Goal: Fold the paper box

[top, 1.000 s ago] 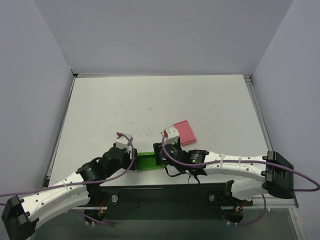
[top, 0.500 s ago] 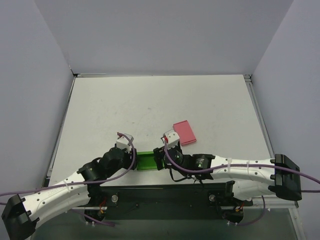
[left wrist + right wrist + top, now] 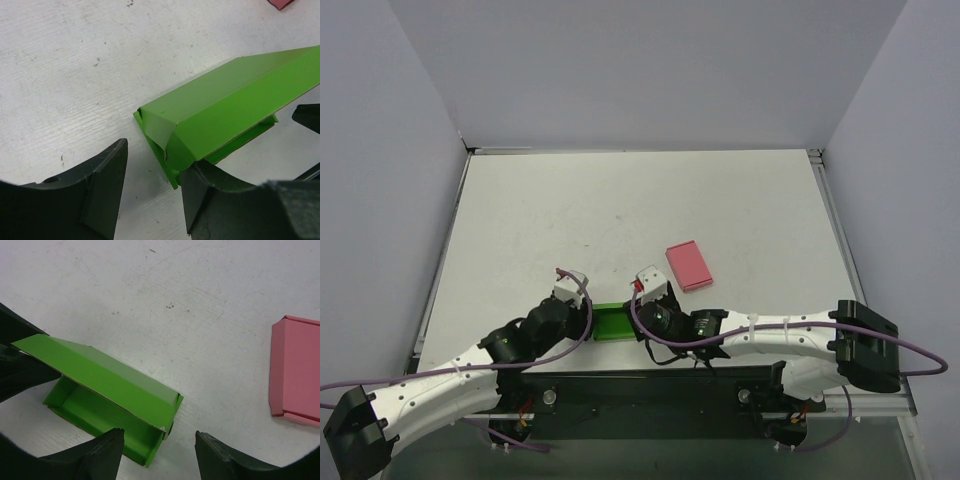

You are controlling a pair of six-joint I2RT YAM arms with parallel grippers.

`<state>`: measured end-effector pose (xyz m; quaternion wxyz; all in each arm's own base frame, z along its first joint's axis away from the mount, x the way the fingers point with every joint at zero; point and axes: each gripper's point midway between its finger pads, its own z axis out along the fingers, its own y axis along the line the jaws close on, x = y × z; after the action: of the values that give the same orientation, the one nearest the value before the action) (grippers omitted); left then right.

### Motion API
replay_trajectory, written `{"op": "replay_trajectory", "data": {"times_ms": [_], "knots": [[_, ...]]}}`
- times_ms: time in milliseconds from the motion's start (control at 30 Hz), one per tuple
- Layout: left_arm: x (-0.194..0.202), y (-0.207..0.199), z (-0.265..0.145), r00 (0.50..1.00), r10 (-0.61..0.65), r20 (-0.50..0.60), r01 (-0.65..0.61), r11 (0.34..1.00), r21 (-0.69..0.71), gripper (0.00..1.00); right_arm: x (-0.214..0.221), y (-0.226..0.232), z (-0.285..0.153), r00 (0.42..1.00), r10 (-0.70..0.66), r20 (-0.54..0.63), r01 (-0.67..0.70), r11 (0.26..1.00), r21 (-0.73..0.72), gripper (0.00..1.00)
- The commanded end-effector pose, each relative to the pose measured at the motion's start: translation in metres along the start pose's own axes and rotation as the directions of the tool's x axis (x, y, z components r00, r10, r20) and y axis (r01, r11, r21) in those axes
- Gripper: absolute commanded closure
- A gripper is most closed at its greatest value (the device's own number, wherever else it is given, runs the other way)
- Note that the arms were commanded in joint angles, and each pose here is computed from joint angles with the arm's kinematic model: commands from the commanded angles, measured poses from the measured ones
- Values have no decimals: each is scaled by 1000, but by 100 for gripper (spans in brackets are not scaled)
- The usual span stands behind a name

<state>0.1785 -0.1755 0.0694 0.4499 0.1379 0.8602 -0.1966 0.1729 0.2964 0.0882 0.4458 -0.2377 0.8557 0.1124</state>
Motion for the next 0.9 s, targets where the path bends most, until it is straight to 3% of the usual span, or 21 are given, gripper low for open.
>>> {"op": "replay_trajectory", "data": {"times_ms": [0, 367, 867], "knots": [[-20, -2, 1, 996, -8, 85, 8, 1000, -2, 45, -18, -10, 7, 999, 4, 54, -7, 998, 66, 43], [-19, 4, 7, 998, -3, 66, 6, 999, -51, 53, -20, -3, 22, 997, 2, 74, -6, 999, 49, 52], [-34, -2, 10, 988, 44, 145, -42, 999, -20, 60, -14, -2, 33, 998, 23, 60, -27, 997, 70, 64]]}}
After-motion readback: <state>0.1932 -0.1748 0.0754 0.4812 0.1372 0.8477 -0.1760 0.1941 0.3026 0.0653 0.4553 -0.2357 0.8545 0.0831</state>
